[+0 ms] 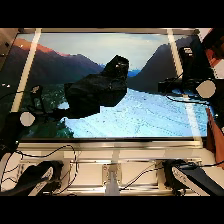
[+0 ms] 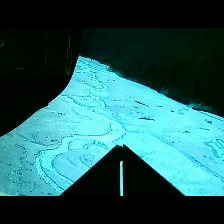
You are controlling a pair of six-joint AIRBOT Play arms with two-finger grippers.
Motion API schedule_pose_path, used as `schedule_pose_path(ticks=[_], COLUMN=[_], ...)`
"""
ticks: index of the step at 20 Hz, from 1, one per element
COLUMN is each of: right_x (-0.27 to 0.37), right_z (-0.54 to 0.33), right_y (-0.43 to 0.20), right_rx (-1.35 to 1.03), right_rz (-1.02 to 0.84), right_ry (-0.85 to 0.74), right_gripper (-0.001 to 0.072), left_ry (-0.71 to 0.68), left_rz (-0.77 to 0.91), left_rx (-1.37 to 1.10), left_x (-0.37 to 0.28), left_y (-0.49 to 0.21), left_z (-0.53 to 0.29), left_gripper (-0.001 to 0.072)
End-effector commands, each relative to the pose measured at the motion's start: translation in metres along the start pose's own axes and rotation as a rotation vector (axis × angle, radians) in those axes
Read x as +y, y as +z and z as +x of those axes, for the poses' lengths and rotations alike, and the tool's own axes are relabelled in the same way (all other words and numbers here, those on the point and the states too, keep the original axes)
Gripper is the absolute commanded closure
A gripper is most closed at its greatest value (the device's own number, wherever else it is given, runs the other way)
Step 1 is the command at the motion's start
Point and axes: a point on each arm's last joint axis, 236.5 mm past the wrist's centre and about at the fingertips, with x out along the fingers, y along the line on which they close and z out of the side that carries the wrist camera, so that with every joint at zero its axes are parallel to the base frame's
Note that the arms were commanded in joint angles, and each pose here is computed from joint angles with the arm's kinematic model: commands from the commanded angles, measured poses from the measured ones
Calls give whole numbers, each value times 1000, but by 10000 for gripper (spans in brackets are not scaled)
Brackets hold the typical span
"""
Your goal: Fold the clothes and pants, and hang the long-sleeved shirts on hangers.
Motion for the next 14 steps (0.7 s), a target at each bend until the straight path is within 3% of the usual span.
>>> schedule_pose_path(ticks=[1, 6, 11, 14], right_x=[0, 6, 24, 41], right_z=[-1, -1, 15, 60], right_y=[1, 2, 36, 6], right_rx=[-2, -10, -167, -42], right_rz=[1, 21, 142, 146], right_ry=[1, 23, 117, 151], right_gripper=[674, 673, 674, 675], left_ry=[0, 2, -13, -12], left_rz=[0, 0, -22, -26], left_rx=[2, 27, 50, 56], left_x=[0, 0, -1, 0], left_y=[0, -6, -17, -21], left_z=[0, 0, 7, 9], left_gripper=[690, 690, 691, 690])
